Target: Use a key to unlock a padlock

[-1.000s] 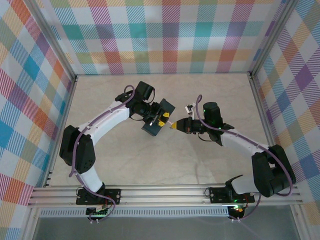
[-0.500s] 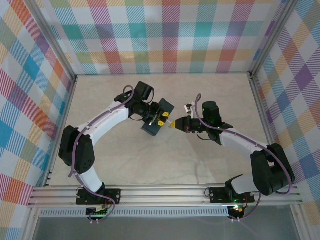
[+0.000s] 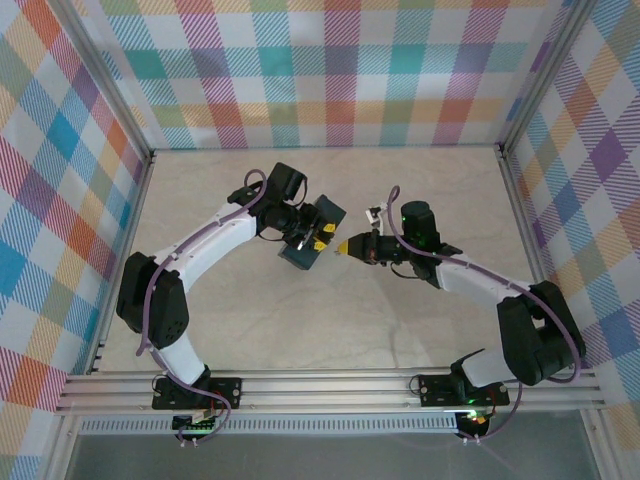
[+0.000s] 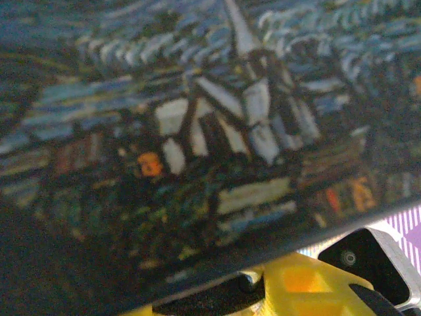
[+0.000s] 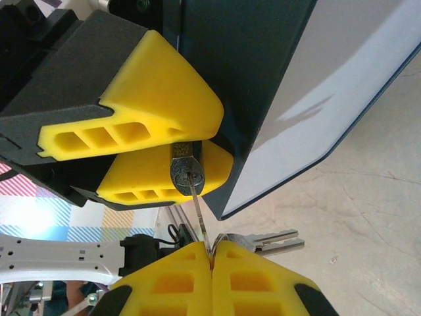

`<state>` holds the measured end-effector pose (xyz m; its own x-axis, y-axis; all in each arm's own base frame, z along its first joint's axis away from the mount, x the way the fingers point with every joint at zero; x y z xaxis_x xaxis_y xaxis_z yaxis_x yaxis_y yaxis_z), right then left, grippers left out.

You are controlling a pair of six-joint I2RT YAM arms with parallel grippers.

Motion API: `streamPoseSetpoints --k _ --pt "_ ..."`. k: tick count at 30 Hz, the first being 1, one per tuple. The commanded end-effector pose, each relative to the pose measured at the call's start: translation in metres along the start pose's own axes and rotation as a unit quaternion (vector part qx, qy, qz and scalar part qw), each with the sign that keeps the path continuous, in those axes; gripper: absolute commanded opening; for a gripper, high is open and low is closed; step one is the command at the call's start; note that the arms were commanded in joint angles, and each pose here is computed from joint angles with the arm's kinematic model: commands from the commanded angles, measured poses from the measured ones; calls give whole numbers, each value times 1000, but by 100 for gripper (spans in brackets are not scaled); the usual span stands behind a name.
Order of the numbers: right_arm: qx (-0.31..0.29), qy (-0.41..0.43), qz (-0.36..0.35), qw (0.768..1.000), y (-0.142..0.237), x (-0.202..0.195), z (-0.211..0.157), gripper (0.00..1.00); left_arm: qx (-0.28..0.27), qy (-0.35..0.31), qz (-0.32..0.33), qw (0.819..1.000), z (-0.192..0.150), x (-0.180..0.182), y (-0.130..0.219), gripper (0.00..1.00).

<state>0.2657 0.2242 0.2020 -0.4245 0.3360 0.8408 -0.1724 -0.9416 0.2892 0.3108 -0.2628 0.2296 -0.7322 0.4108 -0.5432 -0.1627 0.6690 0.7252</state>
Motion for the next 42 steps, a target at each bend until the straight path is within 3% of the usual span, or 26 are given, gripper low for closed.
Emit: streamPoseSetpoints --k 1,9,24,31,34,38,42 --pt "-18 38 52 998 -2 31 23 0 24 -34 -15 999 -19 -2 13 8" --pt "-14 21 66 998 -7 31 27 0 32 -42 -17 998 -19 -3 9 7" --pt "-44 80 72 993 -22 54 52 0 52 -43 -25 997 -35 -9 13 7" --pt "-18 82 8 996 -7 38 28 34 -36 -17 -3 999 3 12 38 7" --pt "-2 69 -21 997 5 21 14 42 -54 -3 10 999 15 23 43 7" --pt "12 102 -74 992 21 14 5 46 -54 2 19 998 19 27 44 7" --pt "13 228 -88 970 28 28 1 34 -38 0 25 999 18 25 40 7"
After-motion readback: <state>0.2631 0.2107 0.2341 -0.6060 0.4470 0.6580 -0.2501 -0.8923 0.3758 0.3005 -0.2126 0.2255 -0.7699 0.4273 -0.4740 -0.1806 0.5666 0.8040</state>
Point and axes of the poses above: each hand's point on the last joint's axis, 136 mm out from that joint toward the fingers, its own y axis back along the fingers, its own x axis along the line the jaws close on, z = x × y, the point moved 6 cm from there along y, back along the fingers, and after that the axes turned 8 degrees about y, right-handed, at the moved point
